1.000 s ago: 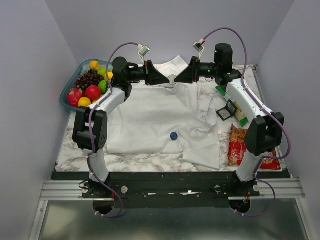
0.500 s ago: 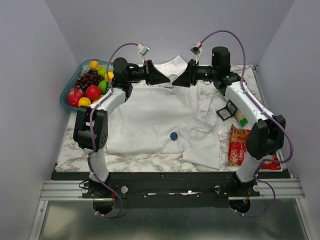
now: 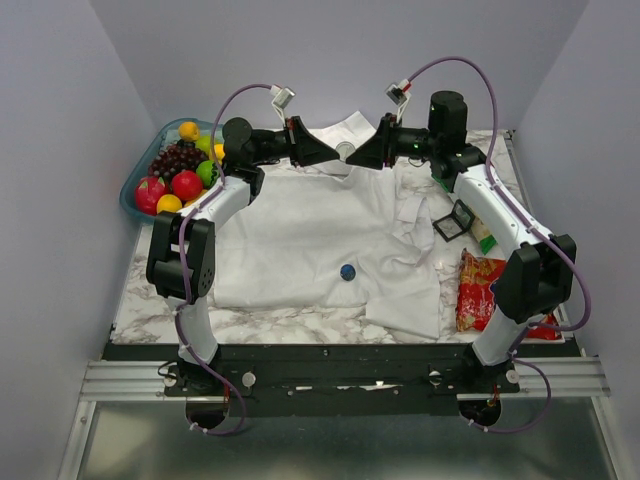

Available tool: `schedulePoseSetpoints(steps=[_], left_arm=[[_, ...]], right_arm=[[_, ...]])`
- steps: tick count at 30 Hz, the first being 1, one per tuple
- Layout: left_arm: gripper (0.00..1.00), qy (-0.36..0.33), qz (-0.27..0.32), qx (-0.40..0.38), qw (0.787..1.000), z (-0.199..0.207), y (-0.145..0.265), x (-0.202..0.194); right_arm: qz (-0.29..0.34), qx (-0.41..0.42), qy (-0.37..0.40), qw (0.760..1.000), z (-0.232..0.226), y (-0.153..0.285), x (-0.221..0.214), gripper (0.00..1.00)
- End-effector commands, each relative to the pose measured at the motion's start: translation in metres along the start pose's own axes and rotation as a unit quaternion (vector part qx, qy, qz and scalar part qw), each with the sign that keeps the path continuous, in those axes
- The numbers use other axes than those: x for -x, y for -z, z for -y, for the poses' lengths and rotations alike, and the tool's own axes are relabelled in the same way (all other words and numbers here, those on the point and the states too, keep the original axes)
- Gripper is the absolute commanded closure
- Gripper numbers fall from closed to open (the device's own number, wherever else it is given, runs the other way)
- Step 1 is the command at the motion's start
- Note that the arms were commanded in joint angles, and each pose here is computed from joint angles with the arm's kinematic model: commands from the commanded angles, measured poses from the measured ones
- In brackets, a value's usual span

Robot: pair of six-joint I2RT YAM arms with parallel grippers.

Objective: Remove the brooch from the garment

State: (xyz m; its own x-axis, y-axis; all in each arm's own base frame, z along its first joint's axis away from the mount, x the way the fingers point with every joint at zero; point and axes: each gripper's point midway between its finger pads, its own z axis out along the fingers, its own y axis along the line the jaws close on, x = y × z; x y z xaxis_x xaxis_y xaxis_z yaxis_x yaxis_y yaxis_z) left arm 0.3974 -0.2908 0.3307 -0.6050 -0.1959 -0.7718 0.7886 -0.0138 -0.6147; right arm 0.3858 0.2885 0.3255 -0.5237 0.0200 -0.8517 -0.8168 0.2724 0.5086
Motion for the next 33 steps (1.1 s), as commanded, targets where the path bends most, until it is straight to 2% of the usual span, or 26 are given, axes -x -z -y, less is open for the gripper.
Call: schedulePoseSetpoints(steps=[1, 18, 23, 25, 28, 33], left_arm=[[1.0, -0.008, 0.013, 0.001, 1.0, -0.002, -0.001, 0.002], [1.0, -0.03, -0.006, -0.01, 0.999, 0.006, -0.01, -0.001], [1.0, -0.022, -0.002, -0.002, 1.0, 0.001, -0.008, 0.0], [1.0, -0.02, 0.0, -0.001, 1.0, -0.001, -0.007, 0.001], [1.0, -0.016, 0.005, -0.002, 1.0, -0.001, -0.006, 0.002], [1.0, -0.017, 0.011, -0.004, 1.0, -0.003, -0.006, 0.005]], right_arm=[[0.017, -0.006, 0.011, 1.0, -0.002, -0.002, 0.014, 0.56], [0.023, -0.044, -0.011, 0.999, 0.02, -0.008, 0.015, 0.63], [0.016, -0.01, 0.008, 1.0, 0.007, -0.007, 0.014, 0.51], [0.01, 0.003, 0.022, 1.0, 0.003, -0.005, 0.01, 0.49], [0.005, 0.007, 0.019, 1.0, 0.001, -0.003, 0.003, 0.48], [0.005, -0.002, 0.016, 1.0, 0.005, -0.004, 0.0, 0.55]])
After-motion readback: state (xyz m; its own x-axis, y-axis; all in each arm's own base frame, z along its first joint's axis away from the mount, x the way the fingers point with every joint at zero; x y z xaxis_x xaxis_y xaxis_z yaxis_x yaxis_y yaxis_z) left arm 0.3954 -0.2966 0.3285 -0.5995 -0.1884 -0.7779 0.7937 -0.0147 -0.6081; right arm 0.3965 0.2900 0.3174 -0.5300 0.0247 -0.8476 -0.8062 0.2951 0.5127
